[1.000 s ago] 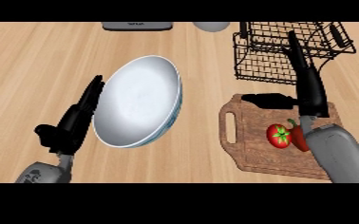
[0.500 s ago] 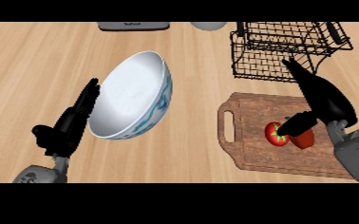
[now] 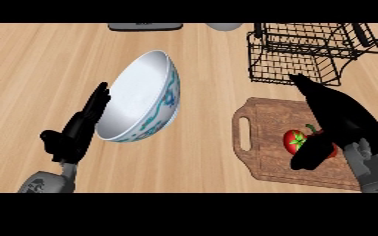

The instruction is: Pick the tomato from the cutting board and place it in the tiered basket

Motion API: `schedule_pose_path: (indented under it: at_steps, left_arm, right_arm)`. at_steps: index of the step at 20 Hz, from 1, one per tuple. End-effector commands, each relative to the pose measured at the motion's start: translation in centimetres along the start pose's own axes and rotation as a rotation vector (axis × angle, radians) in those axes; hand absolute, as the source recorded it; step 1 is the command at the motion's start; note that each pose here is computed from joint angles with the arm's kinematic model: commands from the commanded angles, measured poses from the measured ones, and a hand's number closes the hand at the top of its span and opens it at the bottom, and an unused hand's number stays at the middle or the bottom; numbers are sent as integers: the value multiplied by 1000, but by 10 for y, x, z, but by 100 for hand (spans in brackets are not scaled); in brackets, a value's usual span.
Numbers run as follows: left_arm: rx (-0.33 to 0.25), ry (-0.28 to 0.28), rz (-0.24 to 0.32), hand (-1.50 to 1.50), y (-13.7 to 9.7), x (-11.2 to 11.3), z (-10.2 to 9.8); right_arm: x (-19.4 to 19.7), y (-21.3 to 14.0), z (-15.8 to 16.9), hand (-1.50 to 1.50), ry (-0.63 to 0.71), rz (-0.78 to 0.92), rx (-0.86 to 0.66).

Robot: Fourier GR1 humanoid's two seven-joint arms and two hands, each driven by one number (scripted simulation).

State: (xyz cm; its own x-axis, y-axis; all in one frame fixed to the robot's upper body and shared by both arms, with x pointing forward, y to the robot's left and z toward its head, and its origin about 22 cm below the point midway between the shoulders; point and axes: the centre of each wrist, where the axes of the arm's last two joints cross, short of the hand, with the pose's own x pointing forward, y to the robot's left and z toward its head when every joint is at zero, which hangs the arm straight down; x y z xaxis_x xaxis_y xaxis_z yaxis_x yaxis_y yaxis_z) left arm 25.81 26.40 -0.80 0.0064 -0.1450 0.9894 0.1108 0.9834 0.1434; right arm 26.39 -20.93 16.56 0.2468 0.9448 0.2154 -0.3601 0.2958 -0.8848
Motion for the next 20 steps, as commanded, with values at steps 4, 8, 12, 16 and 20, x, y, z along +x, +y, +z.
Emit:
schedule_pose_path:
  at_steps: [4,8,12,16,20]
  left_arm:
    - [-76,8,36,0,-29,0,4]
    - [-82,17,48,0,-31,-14,6]
    - [-69,0,32,0,-20,4,-1]
    - [-83,1,59,0,-28,-3,-5]
    - [-66,3,50,0,-5,1,-10]
  right_arm:
    - [18,5,8,-150,235,45,-93]
    - [5,29,-4,-150,318,107,-12]
    - [-4,50,-9,-150,336,55,26]
    - [-4,51,-18,-150,313,20,16]
    - [-16,75,-22,-150,365,38,20]
